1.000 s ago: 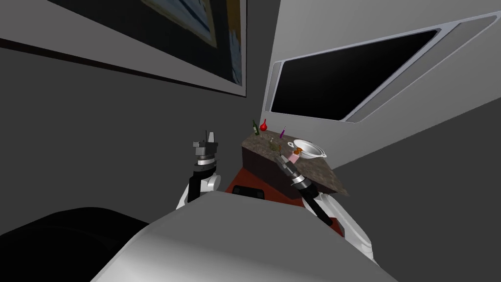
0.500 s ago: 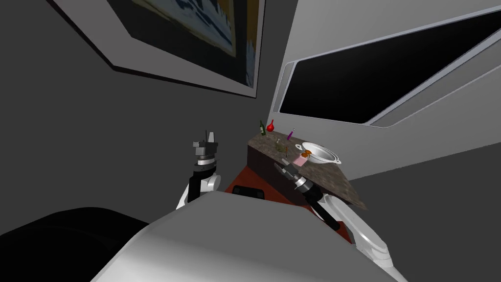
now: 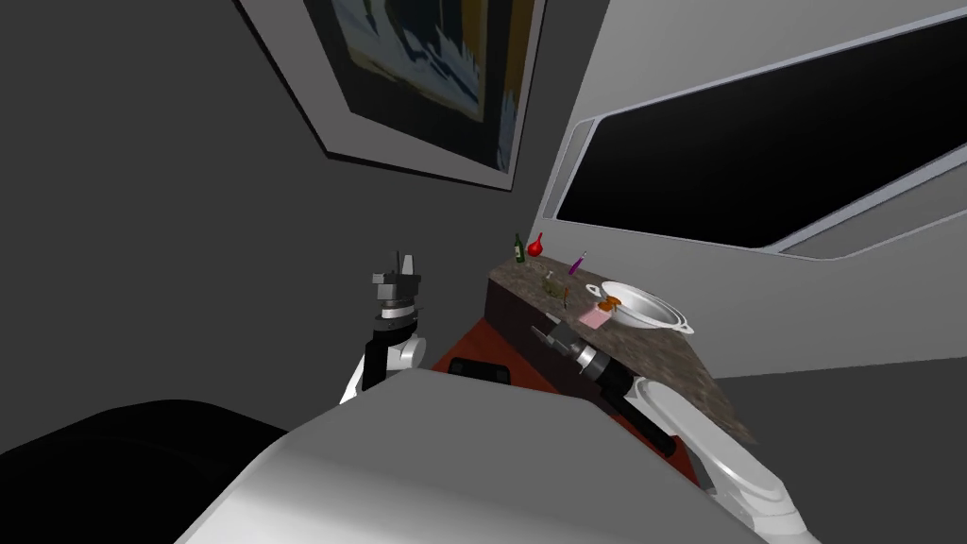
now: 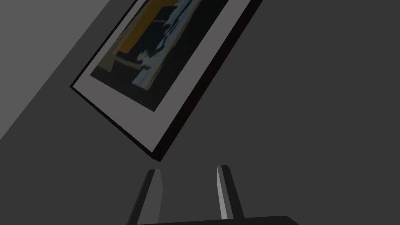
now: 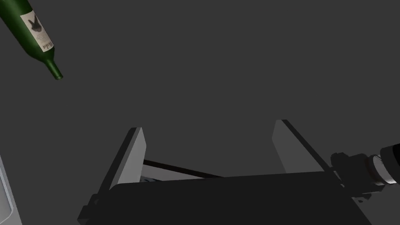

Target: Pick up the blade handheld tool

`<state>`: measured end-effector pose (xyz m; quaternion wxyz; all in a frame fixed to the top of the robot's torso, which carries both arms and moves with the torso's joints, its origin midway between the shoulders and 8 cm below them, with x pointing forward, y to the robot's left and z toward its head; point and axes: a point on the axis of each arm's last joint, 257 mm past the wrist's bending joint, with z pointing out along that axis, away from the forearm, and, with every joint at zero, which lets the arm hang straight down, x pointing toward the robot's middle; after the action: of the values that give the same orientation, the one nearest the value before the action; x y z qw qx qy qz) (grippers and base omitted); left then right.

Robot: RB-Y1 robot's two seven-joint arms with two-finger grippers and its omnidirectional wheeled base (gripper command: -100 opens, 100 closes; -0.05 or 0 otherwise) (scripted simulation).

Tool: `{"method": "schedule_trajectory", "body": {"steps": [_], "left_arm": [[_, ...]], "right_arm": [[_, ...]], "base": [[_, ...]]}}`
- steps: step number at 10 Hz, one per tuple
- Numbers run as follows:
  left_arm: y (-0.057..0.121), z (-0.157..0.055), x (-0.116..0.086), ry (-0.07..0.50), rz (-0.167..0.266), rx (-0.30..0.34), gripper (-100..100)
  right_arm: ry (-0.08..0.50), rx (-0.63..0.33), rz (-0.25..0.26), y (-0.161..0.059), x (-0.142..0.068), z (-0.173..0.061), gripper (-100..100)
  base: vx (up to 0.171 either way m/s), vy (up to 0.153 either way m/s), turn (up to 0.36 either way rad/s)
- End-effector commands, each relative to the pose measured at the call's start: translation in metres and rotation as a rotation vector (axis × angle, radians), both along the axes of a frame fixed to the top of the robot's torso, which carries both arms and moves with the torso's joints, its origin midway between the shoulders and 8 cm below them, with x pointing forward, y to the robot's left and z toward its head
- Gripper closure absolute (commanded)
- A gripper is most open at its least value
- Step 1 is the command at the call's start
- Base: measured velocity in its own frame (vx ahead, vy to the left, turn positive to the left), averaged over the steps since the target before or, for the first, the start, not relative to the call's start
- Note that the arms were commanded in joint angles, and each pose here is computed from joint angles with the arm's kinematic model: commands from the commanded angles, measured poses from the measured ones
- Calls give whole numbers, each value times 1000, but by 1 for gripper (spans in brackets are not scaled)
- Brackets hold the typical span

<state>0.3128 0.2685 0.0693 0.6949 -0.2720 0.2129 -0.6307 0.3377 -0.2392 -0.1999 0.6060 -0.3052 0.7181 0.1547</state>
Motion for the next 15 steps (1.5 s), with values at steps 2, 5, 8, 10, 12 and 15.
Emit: {"method": "schedule_trajectory", "body": {"steps": [2, 5, 8, 10, 12, 15], "left_arm": [[0, 0, 0, 0, 0, 0, 0], [0, 0, 0, 0, 0, 0, 0], [0, 0, 0, 0, 0, 0, 0], [0, 0, 0, 0, 0, 0, 0], [0, 0, 0, 0, 0, 0, 0], [0, 0, 0, 0, 0, 0, 0]], "right_arm": [[19, -134, 41, -13, -9, -17, -100], [54, -305, 98, -34, -26, -43, -100], [79, -432, 161, -50, -37, -57, -100], [102, -523, 207, -63, -47, -68, -100], [126, -608, 254, -77, -57, -79, -100], [175, -751, 341, -104, -78, -96, -100]], "base": [[-57, 13, 225], [-43, 6, 263], [-37, -6, 179], [-27, -8, 219], [-18, -17, 214], [-12, -27, 223]]}}
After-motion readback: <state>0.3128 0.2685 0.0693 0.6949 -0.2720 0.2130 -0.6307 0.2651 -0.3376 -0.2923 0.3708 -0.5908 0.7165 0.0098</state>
